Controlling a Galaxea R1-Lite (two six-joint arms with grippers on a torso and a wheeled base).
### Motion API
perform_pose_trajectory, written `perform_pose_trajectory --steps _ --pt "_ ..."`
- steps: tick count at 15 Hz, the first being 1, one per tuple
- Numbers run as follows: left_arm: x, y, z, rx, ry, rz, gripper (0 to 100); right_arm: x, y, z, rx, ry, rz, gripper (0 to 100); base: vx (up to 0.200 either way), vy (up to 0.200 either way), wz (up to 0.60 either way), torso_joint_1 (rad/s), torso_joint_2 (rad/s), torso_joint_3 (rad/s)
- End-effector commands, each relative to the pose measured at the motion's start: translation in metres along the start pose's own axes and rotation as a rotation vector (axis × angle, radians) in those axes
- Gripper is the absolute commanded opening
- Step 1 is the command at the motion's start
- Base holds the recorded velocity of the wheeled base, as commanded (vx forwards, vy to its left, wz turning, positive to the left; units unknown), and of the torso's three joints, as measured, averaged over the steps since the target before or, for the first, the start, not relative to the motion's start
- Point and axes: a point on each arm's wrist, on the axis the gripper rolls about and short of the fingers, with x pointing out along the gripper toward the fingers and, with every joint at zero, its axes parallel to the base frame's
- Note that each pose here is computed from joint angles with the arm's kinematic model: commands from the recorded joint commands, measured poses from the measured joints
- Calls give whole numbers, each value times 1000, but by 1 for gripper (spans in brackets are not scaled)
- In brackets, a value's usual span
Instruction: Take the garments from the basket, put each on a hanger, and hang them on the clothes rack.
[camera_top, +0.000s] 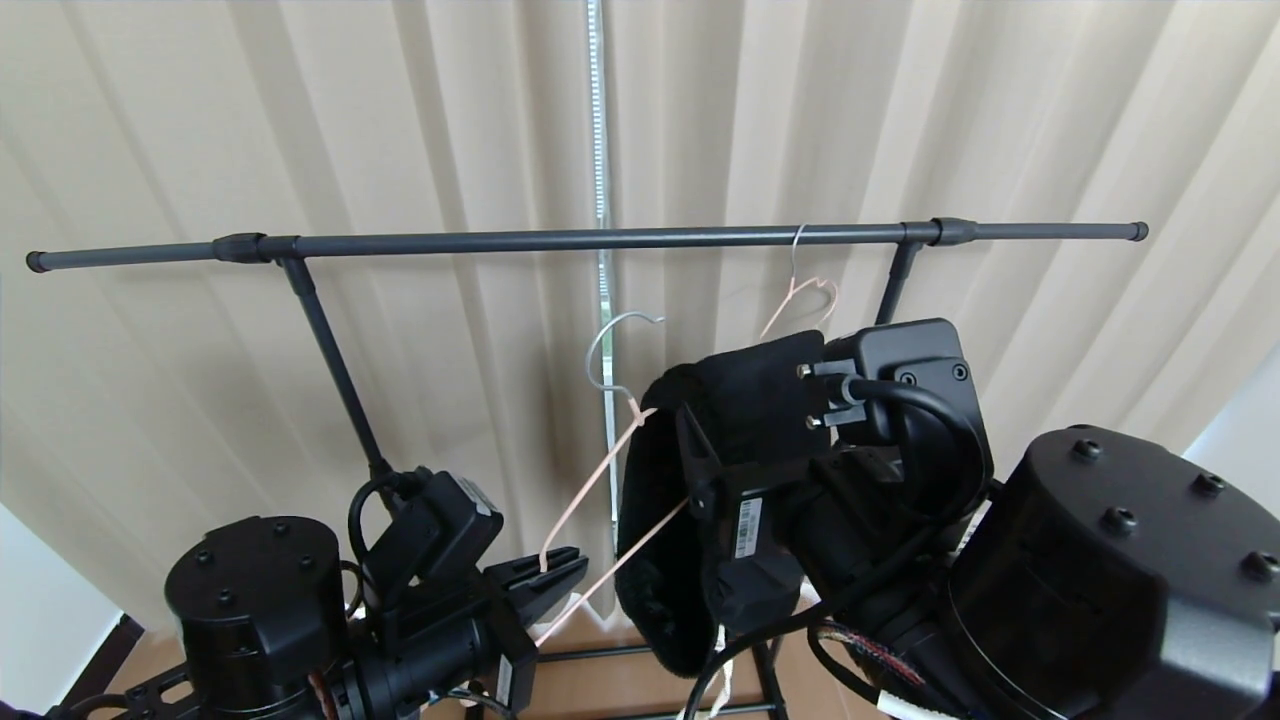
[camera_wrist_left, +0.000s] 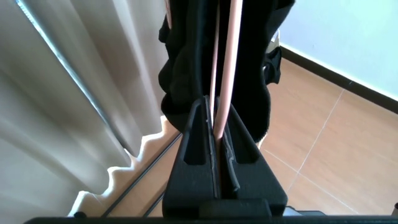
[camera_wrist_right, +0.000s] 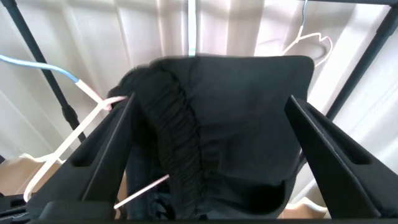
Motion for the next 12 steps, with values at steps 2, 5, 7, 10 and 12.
perform_pose_trajectory --steps 2,5,7,10,12 --pt "0 0 0 -3 0 -1 0 -1 -1 -1 -7 4 4 100 0 0 0 0 0 0" --pt "0 0 -1 -3 4 -4 0 -4 -5 4 2 -5 8 100 0 0 0 0 0 0" --pt "-2 0 -3 -3 10 -8 0 -11 -14 11 -2 -15 74 100 0 0 0 0 0 0" --pt "-5 3 -5 -7 18 -12 0 -19 -46 13 -104 -25 168 100 0 0 0 0 0 0" --pt "-8 2 -7 -3 21 -22 0 -17 -65 20 -155 -15 208 100 0 0 0 0 0 0"
